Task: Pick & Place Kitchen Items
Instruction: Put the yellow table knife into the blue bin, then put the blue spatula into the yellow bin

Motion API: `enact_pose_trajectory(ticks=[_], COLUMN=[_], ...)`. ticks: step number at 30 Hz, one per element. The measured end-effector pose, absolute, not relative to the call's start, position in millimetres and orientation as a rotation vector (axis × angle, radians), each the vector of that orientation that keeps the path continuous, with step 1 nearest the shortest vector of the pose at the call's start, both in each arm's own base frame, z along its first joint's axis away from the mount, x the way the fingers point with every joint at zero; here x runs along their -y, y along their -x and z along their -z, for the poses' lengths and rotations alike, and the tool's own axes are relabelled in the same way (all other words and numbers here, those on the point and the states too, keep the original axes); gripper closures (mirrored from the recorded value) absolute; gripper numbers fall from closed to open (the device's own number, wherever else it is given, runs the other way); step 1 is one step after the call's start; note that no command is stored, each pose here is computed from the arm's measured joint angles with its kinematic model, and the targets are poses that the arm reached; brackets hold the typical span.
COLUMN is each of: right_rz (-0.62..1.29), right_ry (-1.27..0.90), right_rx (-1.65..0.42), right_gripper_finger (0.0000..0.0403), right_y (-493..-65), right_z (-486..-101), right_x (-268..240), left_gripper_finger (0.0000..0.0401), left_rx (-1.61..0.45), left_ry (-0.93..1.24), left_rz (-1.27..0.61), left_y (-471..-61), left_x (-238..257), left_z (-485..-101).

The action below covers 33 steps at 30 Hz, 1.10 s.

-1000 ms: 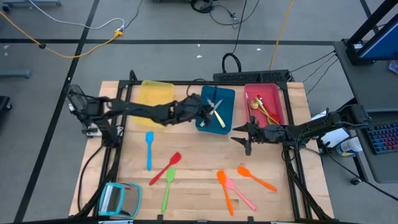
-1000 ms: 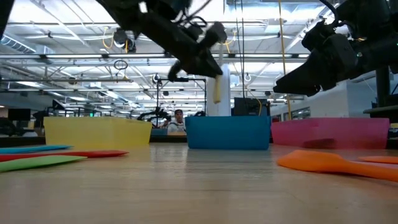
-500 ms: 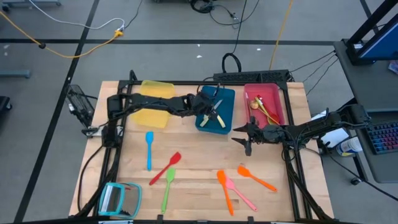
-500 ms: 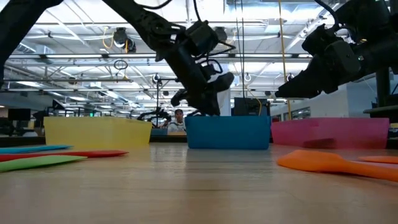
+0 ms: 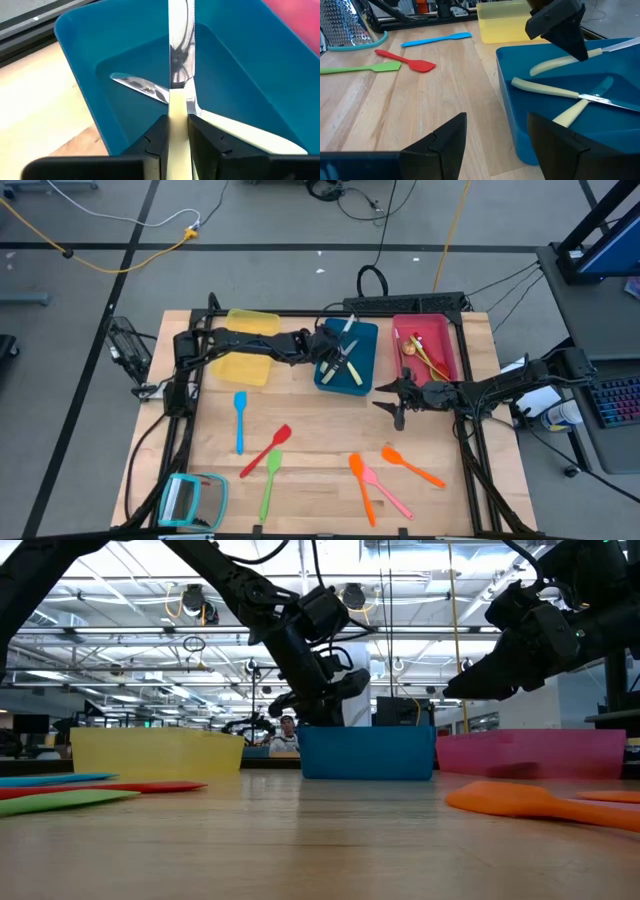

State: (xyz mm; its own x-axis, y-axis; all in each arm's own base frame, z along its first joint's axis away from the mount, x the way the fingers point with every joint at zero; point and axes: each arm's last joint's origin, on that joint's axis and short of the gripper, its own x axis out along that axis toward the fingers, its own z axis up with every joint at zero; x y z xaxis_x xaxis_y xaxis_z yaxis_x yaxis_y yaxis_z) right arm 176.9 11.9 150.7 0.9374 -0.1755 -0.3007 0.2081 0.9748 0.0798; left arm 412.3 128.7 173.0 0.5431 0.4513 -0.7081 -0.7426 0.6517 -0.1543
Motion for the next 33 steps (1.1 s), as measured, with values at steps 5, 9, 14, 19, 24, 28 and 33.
enact_pose_trajectory(ticks=[5,9,14,19,24,28,33], right_rz=[0.2,0.201,0.201,0.201,0.201,0.199,0.197], right_ry=[-0.134,-0.133,-0.132,-0.132,-0.131,-0.117,-0.099], right_rx=[-0.297,-0.299,-0.3,-0.3,-0.3,-0.303,-0.316], right_gripper_finger=[0.0202,0.0202,0.0202,0.0202,0.0202,0.0202,0.0202], right_y=[-176.9,-176.8,-176.8,-176.8,-176.8,-176.8,-176.5], right_z=[-150.5,-150.3,-150.2,-150.2,-150.2,-150.2,-149.2], right_x=[-11.9,-11.8,-11.8,-11.8,-11.8,-11.8,-11.8], left_gripper_finger=[0.0317,0.0315,0.0314,0.0314,0.0314,0.0314,0.0313], left_rx=[-0.727,-0.775,-0.792,-0.747,-0.739,-0.721,-0.695], left_ry=[0.489,0.519,0.484,0.498,0.554,0.537,0.491], left_rz=[-0.697,-0.643,-0.625,-0.618,-0.482,-0.436,-0.364], left_y=[-409.1,-406.6,-406.3,-409.4,-409.2,-403.5,-397.6], left_x=[-132.9,-133.3,-132.9,-133.2,-127.6,-114.3,-81.2], left_z=[-170.8,-168.4,-168.1,-170.6,-182.1,-207.7,-239.3])
